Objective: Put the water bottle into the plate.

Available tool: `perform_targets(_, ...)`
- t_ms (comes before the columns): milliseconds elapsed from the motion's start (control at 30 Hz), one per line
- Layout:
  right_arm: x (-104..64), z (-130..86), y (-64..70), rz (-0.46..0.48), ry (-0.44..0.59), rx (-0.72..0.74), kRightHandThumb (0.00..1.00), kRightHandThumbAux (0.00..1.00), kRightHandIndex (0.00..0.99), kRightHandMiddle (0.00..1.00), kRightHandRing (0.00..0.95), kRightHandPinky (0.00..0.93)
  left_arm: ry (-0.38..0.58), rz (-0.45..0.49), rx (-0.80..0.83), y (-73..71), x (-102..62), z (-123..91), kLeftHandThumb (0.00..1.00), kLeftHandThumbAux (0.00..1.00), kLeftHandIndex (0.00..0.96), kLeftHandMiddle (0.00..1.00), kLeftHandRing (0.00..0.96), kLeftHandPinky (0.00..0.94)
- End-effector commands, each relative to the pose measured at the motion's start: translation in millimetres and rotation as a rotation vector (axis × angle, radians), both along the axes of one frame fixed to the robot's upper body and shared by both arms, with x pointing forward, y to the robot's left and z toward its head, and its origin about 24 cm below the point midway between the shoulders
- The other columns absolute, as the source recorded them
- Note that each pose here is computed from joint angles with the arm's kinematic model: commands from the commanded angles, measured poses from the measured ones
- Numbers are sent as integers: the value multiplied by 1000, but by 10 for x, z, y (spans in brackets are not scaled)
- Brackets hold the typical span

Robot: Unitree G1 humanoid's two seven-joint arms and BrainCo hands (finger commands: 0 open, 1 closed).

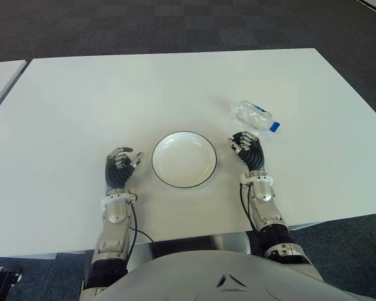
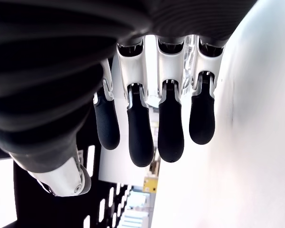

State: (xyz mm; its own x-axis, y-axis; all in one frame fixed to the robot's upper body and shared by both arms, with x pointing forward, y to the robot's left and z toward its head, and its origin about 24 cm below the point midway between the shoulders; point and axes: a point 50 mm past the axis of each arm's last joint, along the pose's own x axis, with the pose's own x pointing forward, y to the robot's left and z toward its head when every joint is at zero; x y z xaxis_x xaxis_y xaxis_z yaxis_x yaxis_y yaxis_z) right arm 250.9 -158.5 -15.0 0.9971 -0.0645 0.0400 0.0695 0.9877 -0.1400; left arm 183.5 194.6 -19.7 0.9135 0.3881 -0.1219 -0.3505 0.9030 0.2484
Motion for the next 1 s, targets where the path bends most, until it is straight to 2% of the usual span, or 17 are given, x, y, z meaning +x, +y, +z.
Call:
perform_targets(33, 19, -23, 13, 7, 24, 8, 709, 727, 433, 573, 572, 540, 37, 15, 1, 4, -50, -47, 710, 715, 436, 773, 779, 781)
perform_targets(467, 49, -12, 3, -6, 23, -24, 708, 727, 433, 569, 567, 537, 33, 9, -8, 7, -55, -60, 710, 715, 436, 760, 765, 747)
perform_targets(667, 159, 112, -73, -10, -74, -207, 702, 729, 428, 547, 558, 544, 31, -6, 1, -4, -54, -50, 710, 715, 436, 747, 755, 751)
perform_targets(733, 195, 202, -73, -10, -113, -247, 701, 730, 425, 543, 554, 535, 31, -8, 3, -8, -54, -48, 710, 716, 435, 746, 756, 759)
perform_targets(767, 235, 345, -62, -6, -163, -295, 701, 730, 424, 542, 553, 532, 29, -11, 6, -11, -53, -42, 710, 716, 435, 746, 757, 761)
perform_targets(867, 284, 599, -47, -4, -246, -401, 698, 731, 414, 491, 502, 475, 28, -17, 13, -17, -51, -33, 711, 716, 435, 753, 768, 780)
perform_targets(967, 330, 678, -55, -14, -271, -545, 689, 731, 407, 397, 412, 405, 37, -23, 19, -18, -49, -35, 711, 716, 435, 757, 773, 782)
perform_targets(1000, 340, 685, -58, -18, -275, -583, 599, 705, 315, 330, 344, 350, 39, -24, 20, -18, -48, -37, 711, 715, 435, 757, 773, 779)
